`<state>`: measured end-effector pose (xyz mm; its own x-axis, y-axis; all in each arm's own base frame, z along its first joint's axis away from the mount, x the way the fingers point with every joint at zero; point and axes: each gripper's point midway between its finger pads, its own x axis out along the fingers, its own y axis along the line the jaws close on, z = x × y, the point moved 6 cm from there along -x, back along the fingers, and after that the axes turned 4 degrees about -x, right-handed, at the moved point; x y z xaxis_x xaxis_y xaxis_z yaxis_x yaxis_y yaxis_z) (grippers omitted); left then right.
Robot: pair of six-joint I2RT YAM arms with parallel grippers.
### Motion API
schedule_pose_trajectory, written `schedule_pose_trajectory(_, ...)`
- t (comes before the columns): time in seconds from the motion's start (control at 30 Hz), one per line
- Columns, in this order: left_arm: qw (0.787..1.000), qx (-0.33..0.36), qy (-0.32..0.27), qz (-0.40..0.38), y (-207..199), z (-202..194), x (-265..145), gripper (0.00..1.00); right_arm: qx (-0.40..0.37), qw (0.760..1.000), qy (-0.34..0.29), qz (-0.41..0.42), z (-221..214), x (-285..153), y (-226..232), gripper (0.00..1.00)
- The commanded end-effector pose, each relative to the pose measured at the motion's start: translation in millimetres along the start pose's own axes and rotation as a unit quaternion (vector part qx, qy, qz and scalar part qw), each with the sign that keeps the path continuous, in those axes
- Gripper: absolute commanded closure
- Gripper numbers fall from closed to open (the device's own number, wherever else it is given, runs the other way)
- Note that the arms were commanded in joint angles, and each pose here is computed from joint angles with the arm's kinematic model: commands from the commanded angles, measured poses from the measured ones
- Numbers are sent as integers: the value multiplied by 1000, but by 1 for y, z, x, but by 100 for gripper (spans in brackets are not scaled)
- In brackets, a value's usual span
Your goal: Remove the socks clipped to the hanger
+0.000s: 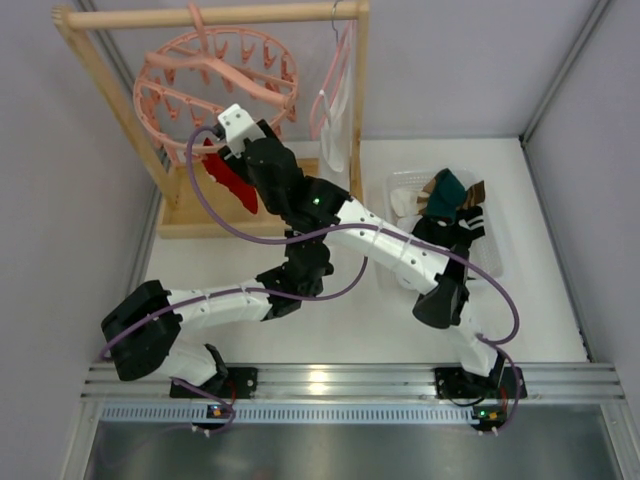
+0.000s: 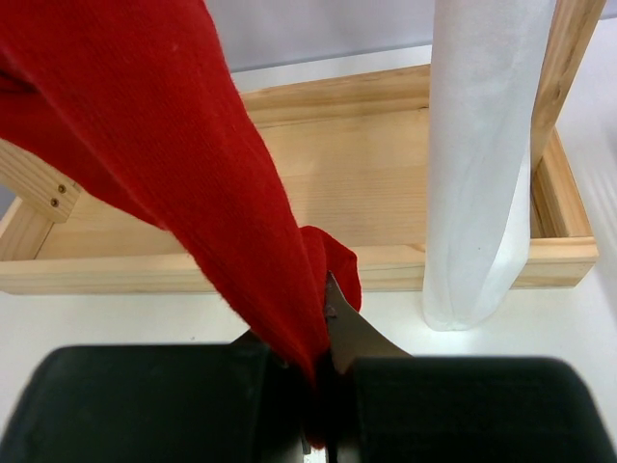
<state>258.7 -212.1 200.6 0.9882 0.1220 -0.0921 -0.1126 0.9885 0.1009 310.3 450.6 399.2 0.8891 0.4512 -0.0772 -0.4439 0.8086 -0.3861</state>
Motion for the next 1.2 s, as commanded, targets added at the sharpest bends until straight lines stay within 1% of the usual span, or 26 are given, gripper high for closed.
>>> schedule_pose_trajectory(0.0, 999, -35, -20, -1, -5, 20, -1, 100, 21, 999, -43, -26, 21, 5, -12, 48)
schedule_pose_trajectory(0.07, 999, -36, -20, -1, -4, 21, -1, 100, 23, 998, -44, -26, 21, 5, -11, 51)
schedule_pose_trajectory(0.13, 999, -35, -20, 0, -4, 20, -1, 100, 25, 998, -46, -26, 21, 5, -11, 58)
schedule_pose_trajectory(0.17, 999, -35, -20, 0, -4, 20, -1, 100, 28, 998, -48, -27, 21, 5, -11, 62)
schedule_pose_trajectory(0.2, 999, -34, -19, -1, -4, 19, -1, 100, 31, 998, -51, -27, 24, 3, -13, 68)
schedule_pose_trajectory(0.23, 999, -34, -20, 0, -4, 19, -1, 100, 33, 998, -52, -28, 24, 2, -13, 70)
schedule_pose_trajectory(0.3, 999, -33, -19, 0, -4, 18, -1, 100, 36, 997, -57, -25, 27, -1, -12, 81)
schedule_pose_trajectory(0.33, 999, -33, -19, 0, -4, 18, -1, 100, 37, 997, -58, -26, 27, -2, -12, 83)
schedule_pose_trajectory(0.5, 999, -38, -16, -5, -1, 13, -3, 100, 43, 997, -63, -24, 32, -7, -12, 83)
schedule_pose_trajectory(0.57, 999, -39, -15, -6, 2, 10, -4, 100, 45, 997, -63, -23, 32, -8, -12, 80)
schedule_pose_trajectory(0.67, 998, -56, -17, -18, 6, 11, -10, 100, 52, 997, -63, -14, 31, -10, -10, 71)
schedule_pose_trajectory(0.7, 998, -59, -18, -24, 7, 12, -12, 100, 57, 996, -67, -12, 34, -12, -13, 61)
schedule_pose_trajectory(0.73, 997, -73, -24, -33, 10, 18, -17, 100, 56, 996, -65, -3, 31, -13, -10, 57)
schedule_pose_trajectory(0.8, 995, -79, -27, -51, 10, 19, -27, 100, 70, 995, -72, 3, 37, -19, -13, 51)
schedule_pose_trajectory(0.87, 993, -92, -33, -63, 15, 23, -36, 100, 78, 994, -77, 9, 40, -26, -16, 49)
schedule_pose_trajectory(0.9, 992, -97, -35, -72, 15, 24, -42, 100, 80, 993, -81, 9, 42, -29, -17, 46)
schedule_pose_trajectory(0.93, 990, -107, -40, -80, 18, 29, -47, 100, 74, 994, -77, 13, 36, -30, -13, 45)
schedule_pose_trajectory(0.97, 990, -104, -39, -92, 18, 25, -50, 100, 73, 994, -82, 18, 39, -35, -10, 44)
schedule_pose_trajectory(1.0, 987, -106, -39, -110, 16, 25, -57, 100, 82, 992, -94, 17, 47, -44, -17, 41)
schedule_pose_trajectory(1.03, 983, -118, -45, -132, 17, 29, -62, 100, 78, 993, -91, 23, 44, -48, -14, 39)
schedule_pose_trajectory(1.1, 976, -121, -41, -177, 12, 24, -74, 100, 98, 989, -102, 36, 56, -67, -21, 33)
schedule_pose_trajectory(1.13, 969, -145, -42, -195, 14, 29, -80, 100, 99, 988, -101, 57, 56, -74, -19, 26)
schedule_pose_trajectory(1.17, 965, -146, -36, -213, 13, 25, -84, 100, 104, 988, -93, 71, 49, -80, -14, 22)
